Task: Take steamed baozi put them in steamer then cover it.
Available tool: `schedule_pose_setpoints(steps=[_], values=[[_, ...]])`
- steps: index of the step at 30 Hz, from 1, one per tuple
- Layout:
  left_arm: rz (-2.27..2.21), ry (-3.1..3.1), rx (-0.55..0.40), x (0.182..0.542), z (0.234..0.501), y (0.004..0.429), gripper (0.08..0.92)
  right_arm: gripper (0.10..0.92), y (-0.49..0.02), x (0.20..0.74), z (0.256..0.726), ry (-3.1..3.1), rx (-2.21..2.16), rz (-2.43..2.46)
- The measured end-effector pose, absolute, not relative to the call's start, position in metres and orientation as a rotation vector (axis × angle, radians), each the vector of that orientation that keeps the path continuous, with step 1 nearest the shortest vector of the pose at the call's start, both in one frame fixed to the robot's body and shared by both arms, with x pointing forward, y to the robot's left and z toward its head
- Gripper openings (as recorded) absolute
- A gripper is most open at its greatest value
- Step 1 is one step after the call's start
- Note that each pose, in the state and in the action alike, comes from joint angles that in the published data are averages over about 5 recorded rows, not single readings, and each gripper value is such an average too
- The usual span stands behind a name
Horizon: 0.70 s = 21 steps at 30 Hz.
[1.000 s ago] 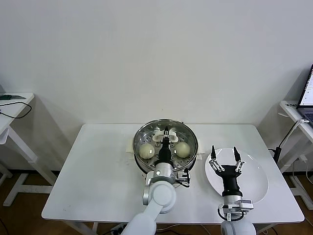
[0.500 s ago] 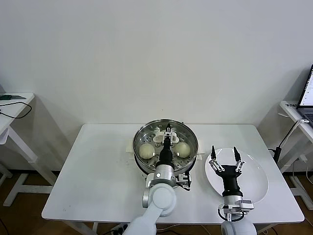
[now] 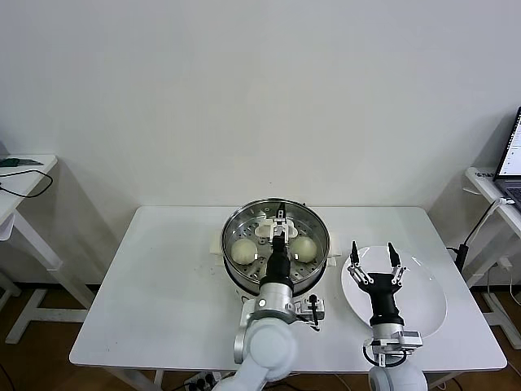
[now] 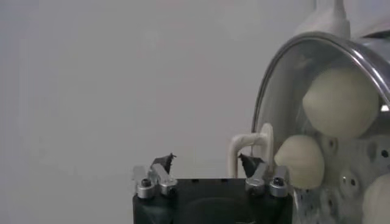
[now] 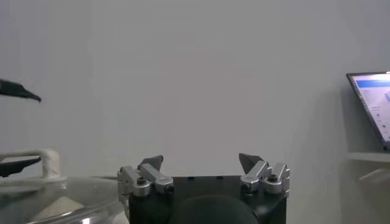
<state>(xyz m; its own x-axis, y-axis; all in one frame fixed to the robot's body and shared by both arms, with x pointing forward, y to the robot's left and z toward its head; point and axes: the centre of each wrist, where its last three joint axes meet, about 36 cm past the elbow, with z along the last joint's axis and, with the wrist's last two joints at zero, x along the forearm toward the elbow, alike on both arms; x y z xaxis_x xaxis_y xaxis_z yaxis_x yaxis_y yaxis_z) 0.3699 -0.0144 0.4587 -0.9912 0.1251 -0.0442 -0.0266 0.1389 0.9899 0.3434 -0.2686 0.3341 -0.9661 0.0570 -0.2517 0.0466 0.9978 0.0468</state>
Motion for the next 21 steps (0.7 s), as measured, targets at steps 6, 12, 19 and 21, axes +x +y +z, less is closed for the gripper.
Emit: schedule_pose_setpoints(steps=[6,12,19,21], values=[[1.872,2.372,0.061,0.353,0.48,0.008,0.823,0.823,-0.27,0.346,0.337,2.882,0.072,0.06],[1.777,2.429,0.065,0.34,0.48,0.072,0.823,0.823,-0.274,0.345,0.344,2.88,0.072,0.057],[1.539,2.575,0.113,0.328,0.467,0.144,0.823,0.823,-0.28,0.344,0.358,2.885,0.06,0.047],[1.462,2.624,0.107,0.325,0.463,0.161,0.823,0.823,-0.282,0.344,0.364,2.889,0.056,0.04]])
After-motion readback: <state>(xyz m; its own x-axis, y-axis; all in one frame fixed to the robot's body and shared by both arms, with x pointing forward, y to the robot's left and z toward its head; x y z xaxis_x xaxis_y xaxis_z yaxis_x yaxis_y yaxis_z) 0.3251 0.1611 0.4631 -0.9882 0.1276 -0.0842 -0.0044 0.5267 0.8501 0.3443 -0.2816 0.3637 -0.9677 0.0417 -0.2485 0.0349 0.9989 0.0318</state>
